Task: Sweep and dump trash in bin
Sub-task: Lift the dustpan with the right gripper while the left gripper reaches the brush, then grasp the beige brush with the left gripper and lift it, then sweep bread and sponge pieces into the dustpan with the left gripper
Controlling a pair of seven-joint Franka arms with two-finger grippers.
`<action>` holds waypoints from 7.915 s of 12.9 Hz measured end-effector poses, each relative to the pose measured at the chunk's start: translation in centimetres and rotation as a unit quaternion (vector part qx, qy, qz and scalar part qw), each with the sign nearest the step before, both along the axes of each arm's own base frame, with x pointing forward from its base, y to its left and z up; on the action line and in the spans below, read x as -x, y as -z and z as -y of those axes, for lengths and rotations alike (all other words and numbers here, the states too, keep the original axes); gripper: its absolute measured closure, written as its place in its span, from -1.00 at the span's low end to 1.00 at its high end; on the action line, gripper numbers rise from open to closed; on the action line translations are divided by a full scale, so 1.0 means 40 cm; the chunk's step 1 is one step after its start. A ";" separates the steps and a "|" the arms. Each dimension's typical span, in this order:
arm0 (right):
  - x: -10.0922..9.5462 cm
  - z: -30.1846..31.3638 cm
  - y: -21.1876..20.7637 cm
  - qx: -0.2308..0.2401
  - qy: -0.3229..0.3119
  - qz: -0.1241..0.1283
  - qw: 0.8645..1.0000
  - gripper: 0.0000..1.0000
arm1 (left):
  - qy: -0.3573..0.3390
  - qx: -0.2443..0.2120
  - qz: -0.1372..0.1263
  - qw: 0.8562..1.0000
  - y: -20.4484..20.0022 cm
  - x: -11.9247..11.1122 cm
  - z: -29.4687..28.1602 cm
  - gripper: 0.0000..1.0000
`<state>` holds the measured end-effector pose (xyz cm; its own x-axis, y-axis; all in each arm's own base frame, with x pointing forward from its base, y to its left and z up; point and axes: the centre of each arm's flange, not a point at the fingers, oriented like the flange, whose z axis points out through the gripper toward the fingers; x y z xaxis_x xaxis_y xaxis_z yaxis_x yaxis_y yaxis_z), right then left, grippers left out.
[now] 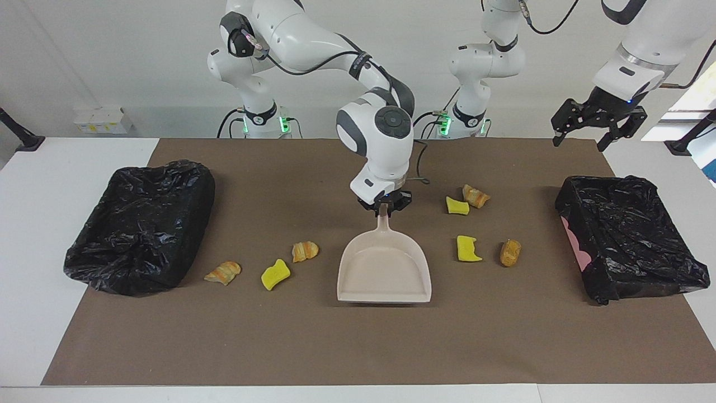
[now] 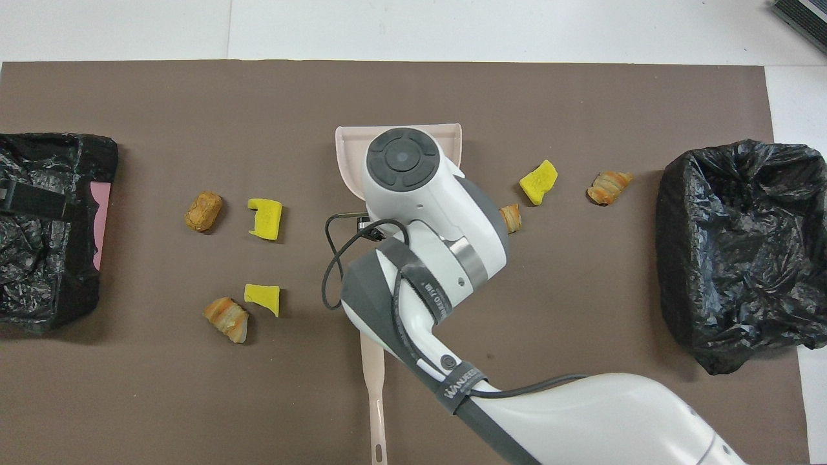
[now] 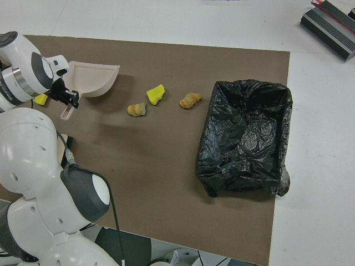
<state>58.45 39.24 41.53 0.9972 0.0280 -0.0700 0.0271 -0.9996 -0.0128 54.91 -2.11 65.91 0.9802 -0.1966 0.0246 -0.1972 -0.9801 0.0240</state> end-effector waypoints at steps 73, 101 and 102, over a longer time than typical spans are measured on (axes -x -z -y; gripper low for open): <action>0.100 0.239 0.104 0.079 -0.709 -0.067 0.697 0.38 | -0.059 -0.049 -0.043 0.996 0.787 0.156 0.056 0.48; 0.108 0.247 0.115 0.078 -0.698 -0.082 0.707 0.38 | -0.018 -0.026 -0.092 0.995 0.757 0.414 0.652 0.48; 0.108 0.247 0.115 0.078 -0.698 -0.082 0.707 0.38 | -0.022 -0.025 -0.090 0.995 0.752 0.421 0.663 0.48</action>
